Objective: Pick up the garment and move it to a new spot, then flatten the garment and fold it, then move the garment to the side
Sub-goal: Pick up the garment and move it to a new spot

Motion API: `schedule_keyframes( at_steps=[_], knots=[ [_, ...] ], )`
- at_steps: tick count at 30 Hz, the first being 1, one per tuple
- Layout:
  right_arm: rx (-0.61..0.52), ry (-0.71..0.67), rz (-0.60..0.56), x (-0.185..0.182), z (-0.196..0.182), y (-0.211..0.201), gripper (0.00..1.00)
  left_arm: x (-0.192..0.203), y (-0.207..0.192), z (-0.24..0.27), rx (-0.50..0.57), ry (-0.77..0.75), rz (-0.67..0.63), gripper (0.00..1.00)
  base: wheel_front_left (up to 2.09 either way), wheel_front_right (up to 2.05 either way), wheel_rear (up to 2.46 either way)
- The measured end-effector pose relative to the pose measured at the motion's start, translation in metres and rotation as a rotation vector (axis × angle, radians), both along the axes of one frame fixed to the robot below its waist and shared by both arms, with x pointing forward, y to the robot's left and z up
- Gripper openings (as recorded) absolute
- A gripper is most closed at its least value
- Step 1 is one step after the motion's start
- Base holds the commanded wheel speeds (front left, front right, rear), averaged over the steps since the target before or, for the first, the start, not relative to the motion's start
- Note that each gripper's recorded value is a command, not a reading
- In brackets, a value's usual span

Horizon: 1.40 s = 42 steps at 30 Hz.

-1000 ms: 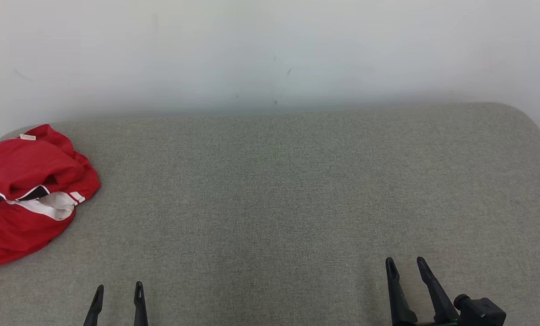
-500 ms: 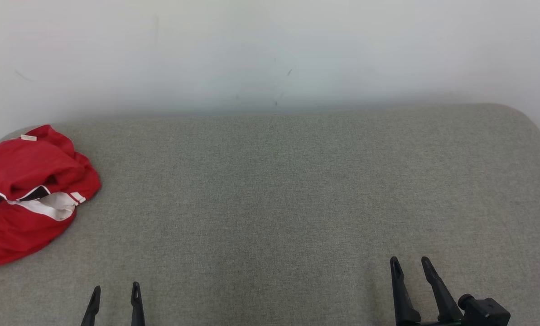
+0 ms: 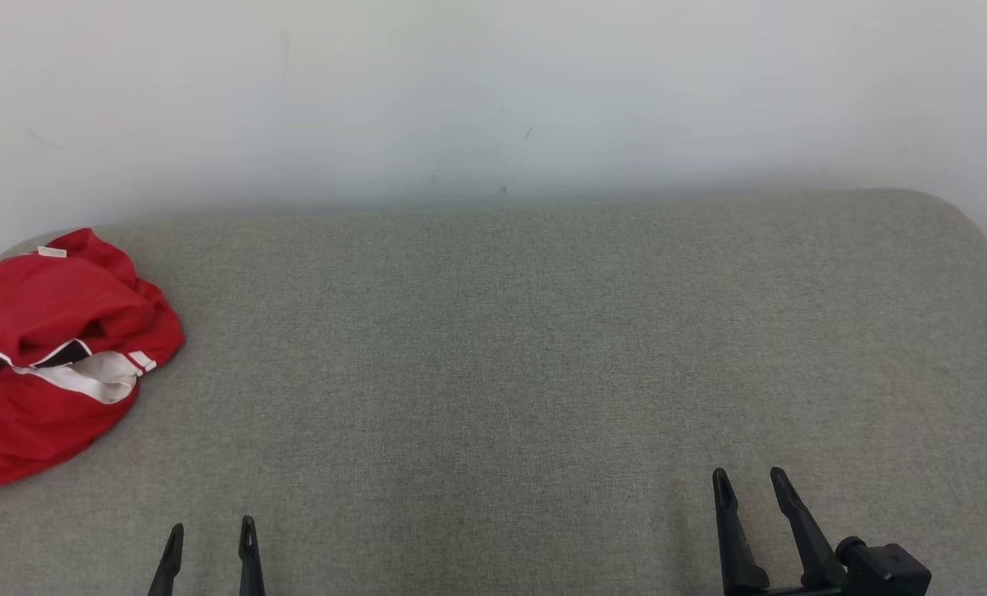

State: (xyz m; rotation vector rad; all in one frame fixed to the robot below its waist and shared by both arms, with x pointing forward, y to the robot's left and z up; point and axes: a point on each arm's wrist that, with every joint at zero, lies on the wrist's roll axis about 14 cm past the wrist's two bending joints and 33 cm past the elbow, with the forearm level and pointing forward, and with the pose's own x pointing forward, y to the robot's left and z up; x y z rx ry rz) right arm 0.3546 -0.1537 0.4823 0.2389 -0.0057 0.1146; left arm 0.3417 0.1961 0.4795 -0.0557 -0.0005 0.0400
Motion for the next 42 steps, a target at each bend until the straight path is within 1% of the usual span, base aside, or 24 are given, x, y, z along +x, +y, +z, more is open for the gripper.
schedule_keyframes(
  at_steps=[11, 27, 42],
  knots=[
    [-0.023, -0.006, 0.002, 0.001, 0.001, 0.0, 1.0, 0.0, 0.001, -0.001, -0.002, 0.002, 0.003, 1.0, 0.0, 0.0, 0.0],
    [-0.023, -0.006, 0.01, 0.003, 0.001, 0.002, 1.0, -0.004, 0.004, -0.003, -0.01, 0.008, 0.015, 1.0, 0.0, 0.0, 0.0],
    [-0.027, 0.01, 0.117, 0.012, -0.005, 0.036, 1.0, -0.027, 0.036, -0.007, -0.006, 0.024, 0.128, 1.0, 0.0, 0.0, 0.0]
  ],
)
